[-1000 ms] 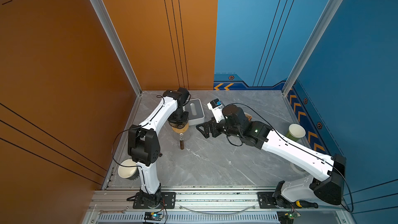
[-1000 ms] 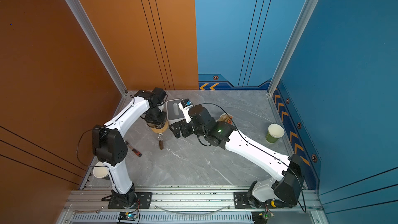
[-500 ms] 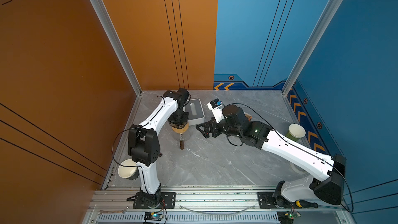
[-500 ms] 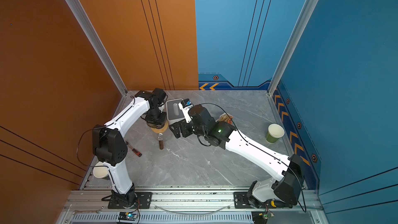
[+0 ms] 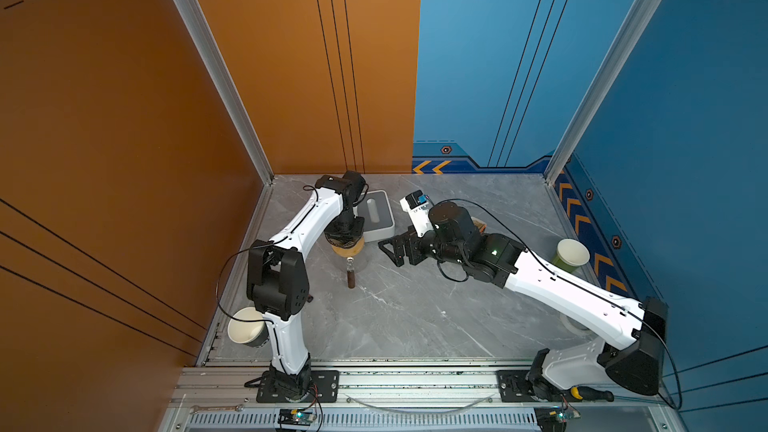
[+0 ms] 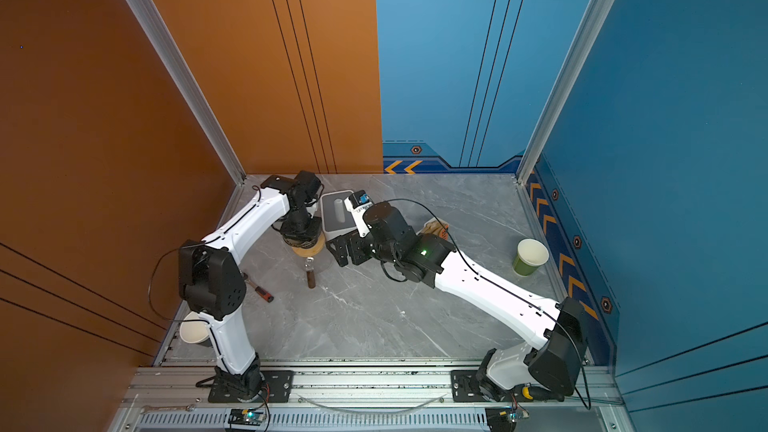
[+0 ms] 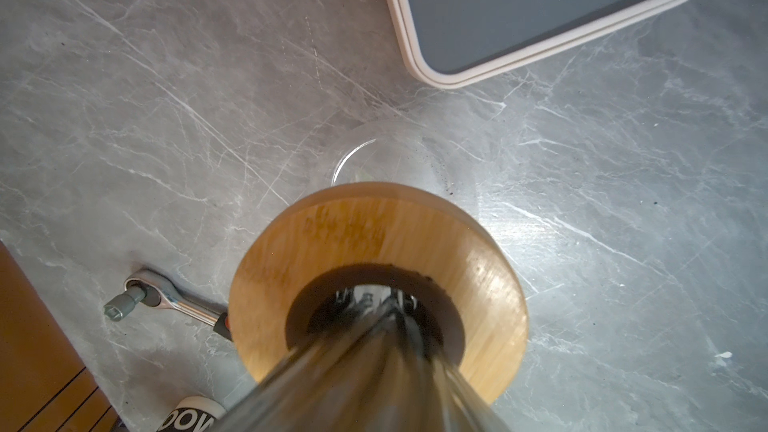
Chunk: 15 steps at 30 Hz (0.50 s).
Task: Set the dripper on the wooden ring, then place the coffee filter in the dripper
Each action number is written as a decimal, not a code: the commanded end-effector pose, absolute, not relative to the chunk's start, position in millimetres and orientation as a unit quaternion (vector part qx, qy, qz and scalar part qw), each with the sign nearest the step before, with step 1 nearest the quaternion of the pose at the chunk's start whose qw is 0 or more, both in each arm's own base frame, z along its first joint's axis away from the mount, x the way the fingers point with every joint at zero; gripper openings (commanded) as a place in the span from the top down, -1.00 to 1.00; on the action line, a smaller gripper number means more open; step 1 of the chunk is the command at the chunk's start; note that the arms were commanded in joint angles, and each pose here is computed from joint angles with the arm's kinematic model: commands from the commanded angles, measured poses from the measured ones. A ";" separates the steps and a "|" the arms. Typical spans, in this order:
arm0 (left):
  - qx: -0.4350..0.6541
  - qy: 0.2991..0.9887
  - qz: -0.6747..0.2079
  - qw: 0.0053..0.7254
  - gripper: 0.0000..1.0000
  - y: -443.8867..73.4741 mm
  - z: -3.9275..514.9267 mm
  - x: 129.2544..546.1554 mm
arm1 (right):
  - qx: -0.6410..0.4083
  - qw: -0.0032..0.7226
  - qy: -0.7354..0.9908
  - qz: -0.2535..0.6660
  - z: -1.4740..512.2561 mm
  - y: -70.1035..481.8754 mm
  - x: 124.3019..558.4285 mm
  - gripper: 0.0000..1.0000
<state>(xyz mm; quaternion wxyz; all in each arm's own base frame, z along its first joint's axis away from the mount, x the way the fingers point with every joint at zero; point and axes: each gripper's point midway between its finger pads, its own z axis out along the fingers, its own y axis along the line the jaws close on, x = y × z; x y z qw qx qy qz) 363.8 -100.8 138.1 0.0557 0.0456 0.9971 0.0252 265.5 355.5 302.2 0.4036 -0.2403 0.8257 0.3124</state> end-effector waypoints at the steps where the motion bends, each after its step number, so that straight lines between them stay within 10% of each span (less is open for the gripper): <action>1: 0.037 0.998 0.024 0.035 0.77 -98.4 127.8 358.8 | -0.233 0.404 0.828 0.311 299.4 355.0 268.7 -1.00; 15: 0.040 0.998 0.028 0.033 0.76 -99.8 124.7 359.8 | -0.231 0.404 0.829 0.310 297.9 354.3 269.7 -1.00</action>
